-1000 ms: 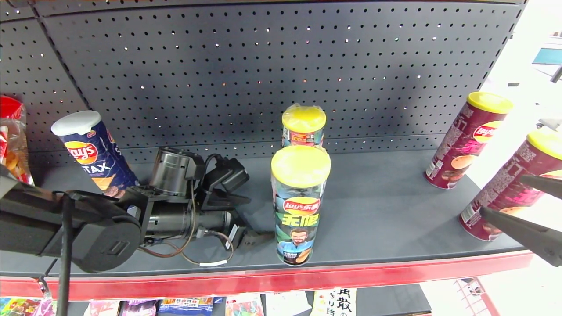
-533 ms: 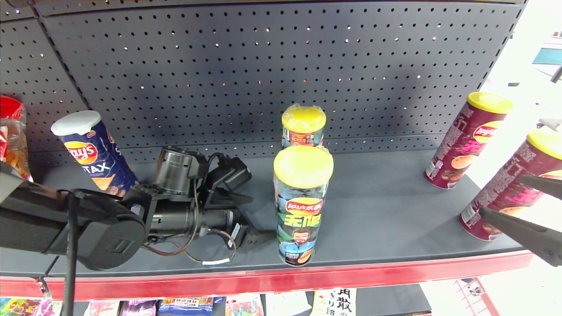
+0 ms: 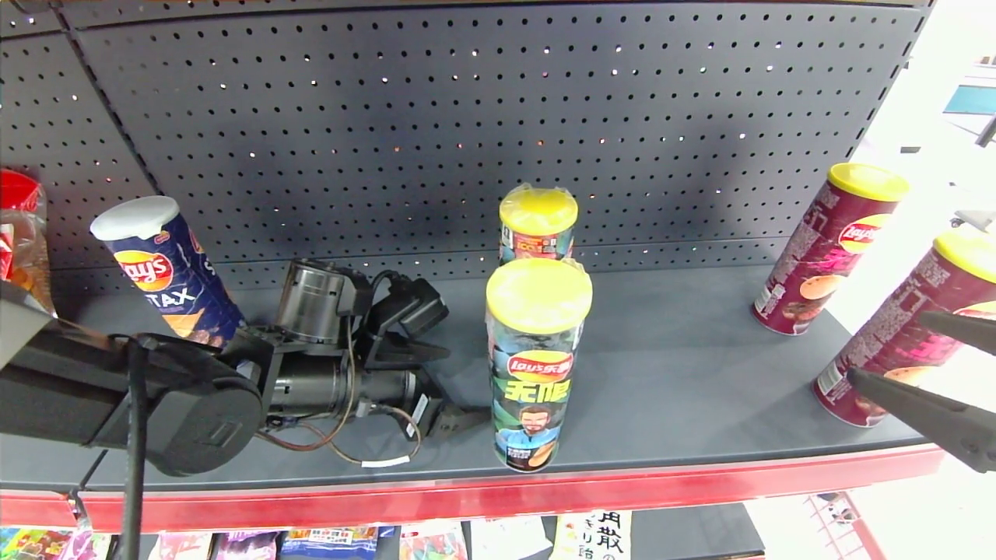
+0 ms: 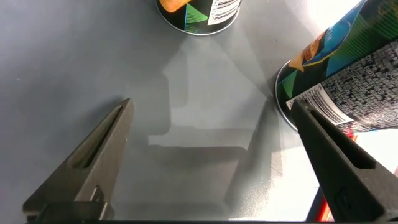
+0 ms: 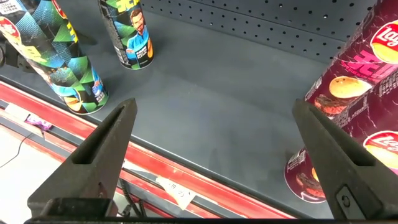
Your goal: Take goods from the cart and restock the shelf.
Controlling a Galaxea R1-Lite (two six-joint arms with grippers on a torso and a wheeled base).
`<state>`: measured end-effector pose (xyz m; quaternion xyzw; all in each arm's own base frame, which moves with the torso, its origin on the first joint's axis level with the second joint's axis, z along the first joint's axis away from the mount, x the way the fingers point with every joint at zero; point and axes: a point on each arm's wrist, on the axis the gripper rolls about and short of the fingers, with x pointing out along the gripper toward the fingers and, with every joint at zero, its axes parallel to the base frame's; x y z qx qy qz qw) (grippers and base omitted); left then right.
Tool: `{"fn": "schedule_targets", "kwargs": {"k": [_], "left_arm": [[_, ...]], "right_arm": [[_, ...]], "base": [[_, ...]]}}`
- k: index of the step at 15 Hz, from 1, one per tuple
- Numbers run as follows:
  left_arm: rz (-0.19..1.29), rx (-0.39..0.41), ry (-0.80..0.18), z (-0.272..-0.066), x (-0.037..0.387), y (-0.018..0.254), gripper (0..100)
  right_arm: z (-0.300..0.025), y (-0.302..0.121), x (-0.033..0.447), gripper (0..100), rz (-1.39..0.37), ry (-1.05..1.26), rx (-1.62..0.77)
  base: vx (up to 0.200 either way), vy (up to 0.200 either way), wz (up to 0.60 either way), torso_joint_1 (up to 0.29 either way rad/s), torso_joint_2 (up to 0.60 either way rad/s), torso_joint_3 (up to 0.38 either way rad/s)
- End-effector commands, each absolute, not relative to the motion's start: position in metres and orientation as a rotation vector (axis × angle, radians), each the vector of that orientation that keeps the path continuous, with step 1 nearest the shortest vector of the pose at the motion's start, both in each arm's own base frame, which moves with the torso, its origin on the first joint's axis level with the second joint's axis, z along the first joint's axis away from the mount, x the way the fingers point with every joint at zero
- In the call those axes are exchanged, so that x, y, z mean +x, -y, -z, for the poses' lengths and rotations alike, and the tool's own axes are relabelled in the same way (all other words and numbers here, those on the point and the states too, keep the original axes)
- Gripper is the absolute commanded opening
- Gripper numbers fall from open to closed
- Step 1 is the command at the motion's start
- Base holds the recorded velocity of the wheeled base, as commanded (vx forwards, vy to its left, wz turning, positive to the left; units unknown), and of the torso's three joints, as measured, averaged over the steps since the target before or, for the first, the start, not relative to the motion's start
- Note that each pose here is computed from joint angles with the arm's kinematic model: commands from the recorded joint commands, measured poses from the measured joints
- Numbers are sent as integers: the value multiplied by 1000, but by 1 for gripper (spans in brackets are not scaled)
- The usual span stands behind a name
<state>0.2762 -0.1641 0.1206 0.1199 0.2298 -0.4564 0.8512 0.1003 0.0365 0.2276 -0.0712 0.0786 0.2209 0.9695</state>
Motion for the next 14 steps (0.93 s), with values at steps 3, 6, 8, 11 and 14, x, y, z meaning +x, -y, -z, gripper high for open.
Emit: {"fn": "schedule_targets", "kwargs": {"k": [3,6,8,11,14], "left_arm": [[940,247,-453,-132,271,155,100],[842,230,-374,-161,250,115,100],[766,223,-306,-182,220,88,100],[350,262,-287,-200,140,37,100],[281,202,-350,-193,108,25,100]], "right_arm": [[-223,-36,99,100,-449,-174,-137],[-205,-33,86,100,-490,-198,-137],[-188,-28,70,100,-499,-203,-140],[-162,-14,40,100,-399,-154,-141],[-157,-9,37,100,-240,-159,-146]], "base": [[0,0,0,0,0,0],[0,0,0,0,0,0],[0,0,0,0,0,0],[0,0,0,0,0,0],[0,0,0,0,0,0]]}}
